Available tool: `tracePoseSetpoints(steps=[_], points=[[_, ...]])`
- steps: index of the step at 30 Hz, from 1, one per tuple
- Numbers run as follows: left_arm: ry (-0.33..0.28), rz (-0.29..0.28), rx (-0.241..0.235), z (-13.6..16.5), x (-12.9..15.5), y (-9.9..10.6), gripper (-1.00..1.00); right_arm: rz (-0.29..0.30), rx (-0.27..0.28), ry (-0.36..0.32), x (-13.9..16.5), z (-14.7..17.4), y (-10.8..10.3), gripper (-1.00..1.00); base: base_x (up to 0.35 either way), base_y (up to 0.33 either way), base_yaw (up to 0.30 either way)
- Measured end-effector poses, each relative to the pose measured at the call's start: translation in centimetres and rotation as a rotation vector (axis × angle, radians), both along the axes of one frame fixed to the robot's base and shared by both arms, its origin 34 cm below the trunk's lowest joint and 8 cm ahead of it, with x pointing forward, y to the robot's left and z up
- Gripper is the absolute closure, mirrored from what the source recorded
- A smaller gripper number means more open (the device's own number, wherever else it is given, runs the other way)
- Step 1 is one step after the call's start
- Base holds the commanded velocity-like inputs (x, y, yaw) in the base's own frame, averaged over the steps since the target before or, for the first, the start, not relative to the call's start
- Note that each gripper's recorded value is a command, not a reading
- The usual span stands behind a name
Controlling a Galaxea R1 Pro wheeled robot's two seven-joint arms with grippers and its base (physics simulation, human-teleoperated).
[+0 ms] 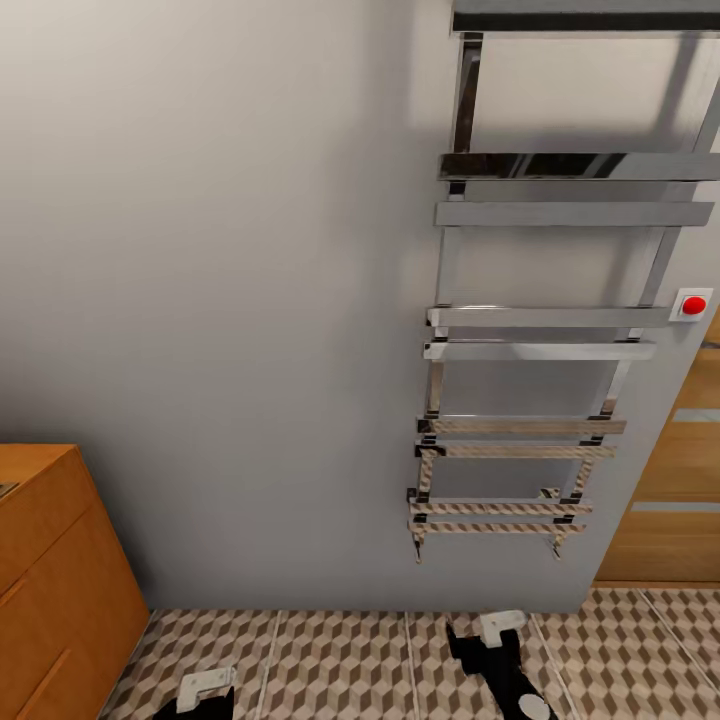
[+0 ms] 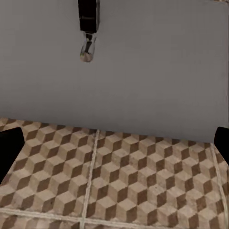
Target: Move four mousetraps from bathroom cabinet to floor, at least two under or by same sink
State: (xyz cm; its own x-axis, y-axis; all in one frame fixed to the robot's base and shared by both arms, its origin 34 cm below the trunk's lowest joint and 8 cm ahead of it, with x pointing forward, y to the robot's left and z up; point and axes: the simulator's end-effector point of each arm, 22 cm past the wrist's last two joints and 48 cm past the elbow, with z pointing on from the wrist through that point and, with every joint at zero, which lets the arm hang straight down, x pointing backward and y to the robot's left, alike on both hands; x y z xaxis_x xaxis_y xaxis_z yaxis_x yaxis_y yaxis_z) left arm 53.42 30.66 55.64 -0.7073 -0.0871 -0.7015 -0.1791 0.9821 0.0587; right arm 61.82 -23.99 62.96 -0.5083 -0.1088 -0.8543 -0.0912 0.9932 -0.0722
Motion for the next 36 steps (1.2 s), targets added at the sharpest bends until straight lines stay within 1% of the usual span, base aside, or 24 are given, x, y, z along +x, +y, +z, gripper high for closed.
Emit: tracePoseSetpoints(steps=[2, 3, 7, 8, 9, 12, 17, 20, 24, 28, 33, 36], points=[[0.000, 0.000, 0.000, 0.0, 0.0, 0.0, -1.00, -0.003, -0.004, 0.023, 1.0, 0.4, -0.1, -1.00, 0.000, 0.000, 0.000], [0.000, 0.000, 0.000, 0.0, 0.0, 0.0, -1.00, -0.007, -0.008, 0.054, 1.5, 0.4, -0.1, -1.00, 0.000, 0.000, 0.000], [0.000, 0.001, 0.000, 0.0, 0.0, 0.0, -1.00, -0.012, -0.011, 0.103, 1.9, 0.1, -0.3, -1.00, 0.000, 0.000, 0.000], [0.000, 0.002, 0.000, 0.0, 0.0, 0.0, -1.00, -0.012, -0.012, 0.141, 1.1, -0.9, -0.2, -1.00, 0.000, 0.000, 0.000], [0.000, 0.002, 0.000, 0.0, 0.0, 0.0, -1.00, -0.012, -0.012, 0.152, 0.8, -1.3, -0.2, -1.00, 0.000, 0.000, 0.000], [0.001, 0.003, 0.000, 0.0, 0.0, 0.1, -1.00, -0.014, -0.011, 0.184, -0.2, -2.5, -0.2, -1.00, 0.000, 0.000, 0.000], [0.004, 0.010, -0.003, -0.1, -0.1, 0.1, -1.00, -0.022, -0.008, 0.211, -0.9, -3.2, -0.5, -1.00, 0.000, 0.000, 0.000], [0.006, 0.014, -0.003, -0.1, -0.2, 0.2, -1.00, -0.034, 0.000, 0.216, -1.1, -3.4, -0.7, -1.00, 0.000, 0.000, 0.000], [0.007, 0.016, -0.003, -0.1, -0.2, 0.3, -1.00, -0.043, 0.011, 0.205, -0.9, -3.2, -0.9, -1.00, 0.000, 0.000, 0.000], [0.005, 0.014, -0.004, -0.1, -0.2, 0.2, -1.00, -0.020, 0.033, 0.167, -0.3, -2.5, -0.2, -1.00, 0.000, 0.000, 0.000], [0.002, 0.009, -0.004, -0.1, -0.1, 0.1, -1.00, 0.008, 0.054, 0.151, -0.1, -2.2, 0.6, -1.00, 0.000, 0.000, 0.000], [0.001, 0.007, -0.003, 0.0, -0.1, 0.1, -1.00, 0.012, 0.057, 0.148, -0.1, -2.1, 0.7, -1.00, 0.000, 0.000, 0.000]])
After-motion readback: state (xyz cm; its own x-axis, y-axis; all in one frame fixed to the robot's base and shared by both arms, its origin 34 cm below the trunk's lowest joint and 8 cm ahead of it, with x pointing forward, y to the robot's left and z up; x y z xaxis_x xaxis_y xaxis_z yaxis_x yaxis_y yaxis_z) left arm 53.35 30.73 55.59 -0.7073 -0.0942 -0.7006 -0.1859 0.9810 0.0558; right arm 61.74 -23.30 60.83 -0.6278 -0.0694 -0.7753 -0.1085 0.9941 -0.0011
